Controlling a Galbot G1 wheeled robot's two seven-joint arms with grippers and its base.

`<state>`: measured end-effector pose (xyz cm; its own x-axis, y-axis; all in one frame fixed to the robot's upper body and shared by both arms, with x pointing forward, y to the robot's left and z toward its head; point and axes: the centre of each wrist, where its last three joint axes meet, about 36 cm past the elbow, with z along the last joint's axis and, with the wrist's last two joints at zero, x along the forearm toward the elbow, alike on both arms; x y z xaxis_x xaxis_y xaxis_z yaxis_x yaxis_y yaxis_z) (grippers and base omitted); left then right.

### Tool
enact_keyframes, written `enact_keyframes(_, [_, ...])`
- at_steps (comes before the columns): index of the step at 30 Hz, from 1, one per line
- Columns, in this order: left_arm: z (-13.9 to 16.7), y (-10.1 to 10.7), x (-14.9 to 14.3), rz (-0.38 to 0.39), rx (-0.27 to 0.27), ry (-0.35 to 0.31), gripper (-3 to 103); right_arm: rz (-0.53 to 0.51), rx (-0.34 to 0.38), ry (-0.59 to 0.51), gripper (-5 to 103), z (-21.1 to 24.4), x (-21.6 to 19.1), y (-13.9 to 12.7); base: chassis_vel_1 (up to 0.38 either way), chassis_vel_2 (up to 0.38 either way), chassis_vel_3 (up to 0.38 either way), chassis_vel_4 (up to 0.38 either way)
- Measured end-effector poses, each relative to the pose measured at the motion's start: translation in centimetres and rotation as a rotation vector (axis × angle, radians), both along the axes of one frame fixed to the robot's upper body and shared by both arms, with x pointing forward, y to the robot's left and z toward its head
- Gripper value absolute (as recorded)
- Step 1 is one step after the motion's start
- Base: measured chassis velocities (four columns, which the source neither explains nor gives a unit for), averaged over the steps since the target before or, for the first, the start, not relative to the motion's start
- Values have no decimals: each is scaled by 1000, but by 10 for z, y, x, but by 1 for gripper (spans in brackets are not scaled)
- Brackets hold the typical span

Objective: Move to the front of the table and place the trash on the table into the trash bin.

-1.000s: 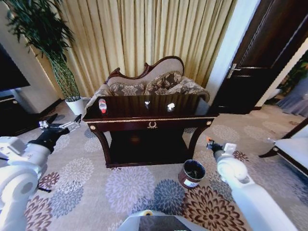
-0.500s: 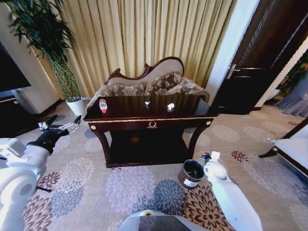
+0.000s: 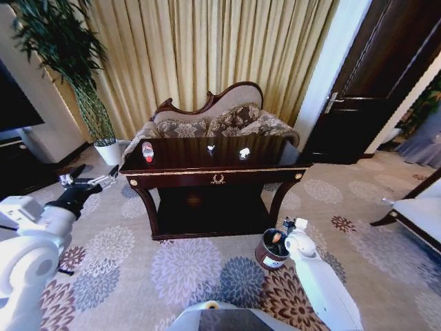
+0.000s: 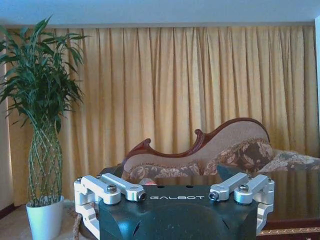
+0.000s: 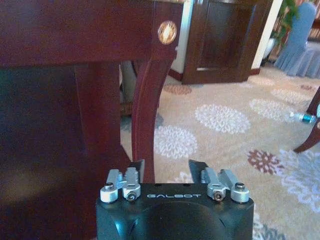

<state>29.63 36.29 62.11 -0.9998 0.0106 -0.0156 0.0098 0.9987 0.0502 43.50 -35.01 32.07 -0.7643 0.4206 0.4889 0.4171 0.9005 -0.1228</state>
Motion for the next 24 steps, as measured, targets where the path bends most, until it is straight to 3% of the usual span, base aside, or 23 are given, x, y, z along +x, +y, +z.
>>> enact_keyframes(1, [1, 0, 1, -1, 3, -4, 100, 4, -2, -38, 60, 13, 0, -1, 0, 0, 0, 0])
enact_keyframes(3, [2, 0, 1, -1, 3, -5, 100, 10, 2, -61, 60, 21, 0, -1, 0, 0, 0, 0])
enact_keyframes(8, [3, -1, 0, -2, 2, -10, 100, 94, -18, -240, 82, 83, -20, 5, 0, 0, 0, 0])
enact_keyframes(9, [3, -1, 0, -2, 2, -10, 100, 94, -18, -240, 82, 83, -20, 5, 0, 0, 0, 0])
enact_keyframes(11, [3, -2, -1, -4, 3, -12, 100, 167, -27, -357, 91, 122, -41, 18, 0, 0, 0, 0])
enact_keyframes(13, [3, -3, -2, -5, 4, -12, 100, 203, -26, -402, 96, 139, -52, 25, 0, 0, 0, 0])
enact_keyframes(19, [5, -4, -4, -7, 8, -14, 100, 363, -15, -559, 100, 207, -103, 52, 0, 0, 0, 0])
enact_keyframes(24, [5, -4, -3, -13, 6, -22, 100, 450, 11, -573, 100, 234, -128, 63, 0, 0, 0, 0])
